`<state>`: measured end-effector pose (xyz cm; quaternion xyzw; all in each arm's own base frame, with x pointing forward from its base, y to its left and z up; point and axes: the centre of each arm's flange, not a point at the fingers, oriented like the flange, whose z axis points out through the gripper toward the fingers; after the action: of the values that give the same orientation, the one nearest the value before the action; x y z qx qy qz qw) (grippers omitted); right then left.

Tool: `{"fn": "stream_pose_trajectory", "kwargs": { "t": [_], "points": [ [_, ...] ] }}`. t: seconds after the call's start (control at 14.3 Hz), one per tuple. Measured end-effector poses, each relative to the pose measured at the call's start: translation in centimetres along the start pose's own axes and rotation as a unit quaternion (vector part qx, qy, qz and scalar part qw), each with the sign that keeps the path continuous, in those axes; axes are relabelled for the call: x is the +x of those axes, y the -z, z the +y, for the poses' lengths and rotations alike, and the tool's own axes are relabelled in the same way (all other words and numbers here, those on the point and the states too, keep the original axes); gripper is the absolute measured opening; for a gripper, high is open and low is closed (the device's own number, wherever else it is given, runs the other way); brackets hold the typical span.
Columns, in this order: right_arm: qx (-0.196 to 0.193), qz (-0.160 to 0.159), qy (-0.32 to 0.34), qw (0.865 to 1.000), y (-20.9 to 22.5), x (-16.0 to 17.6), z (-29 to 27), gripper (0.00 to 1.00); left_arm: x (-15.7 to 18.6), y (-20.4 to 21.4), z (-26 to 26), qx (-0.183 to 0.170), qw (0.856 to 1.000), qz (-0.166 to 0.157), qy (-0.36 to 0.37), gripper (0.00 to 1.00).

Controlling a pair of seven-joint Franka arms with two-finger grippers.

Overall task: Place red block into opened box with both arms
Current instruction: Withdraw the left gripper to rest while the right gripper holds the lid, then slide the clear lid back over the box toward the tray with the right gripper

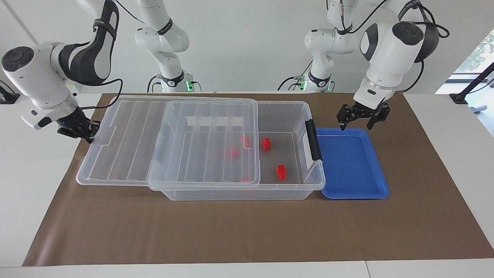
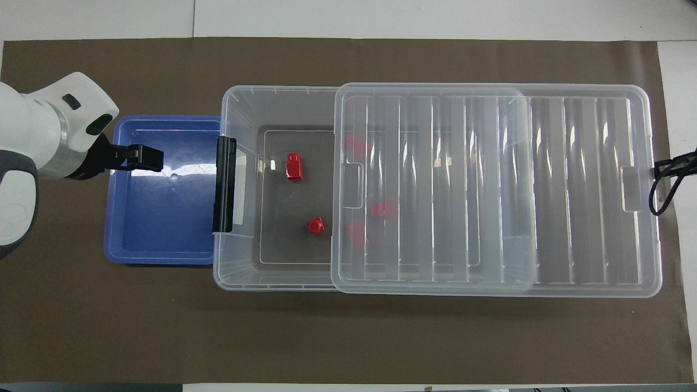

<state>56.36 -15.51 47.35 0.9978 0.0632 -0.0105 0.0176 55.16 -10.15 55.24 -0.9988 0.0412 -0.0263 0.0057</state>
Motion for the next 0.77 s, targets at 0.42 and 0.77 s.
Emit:
{"fn": "stream_pose_trajectory", "kwargs": {
  "t": [0.42,0.77],
  "points": [
    [0.002,0.001,-0.02,1.0,0.1,1.0,-2.6,0.01,-0.3,4.8,-5.5,-0.01,1.0,-0.02,-0.02,1.0],
    [0.004,-0.001,-0.038,0.999,-0.1,1.8,-5.4,0.01,-0.7,6.0,-7.5,-0.011,0.999,-0.028,-0.02,1.0]
  ]
}}
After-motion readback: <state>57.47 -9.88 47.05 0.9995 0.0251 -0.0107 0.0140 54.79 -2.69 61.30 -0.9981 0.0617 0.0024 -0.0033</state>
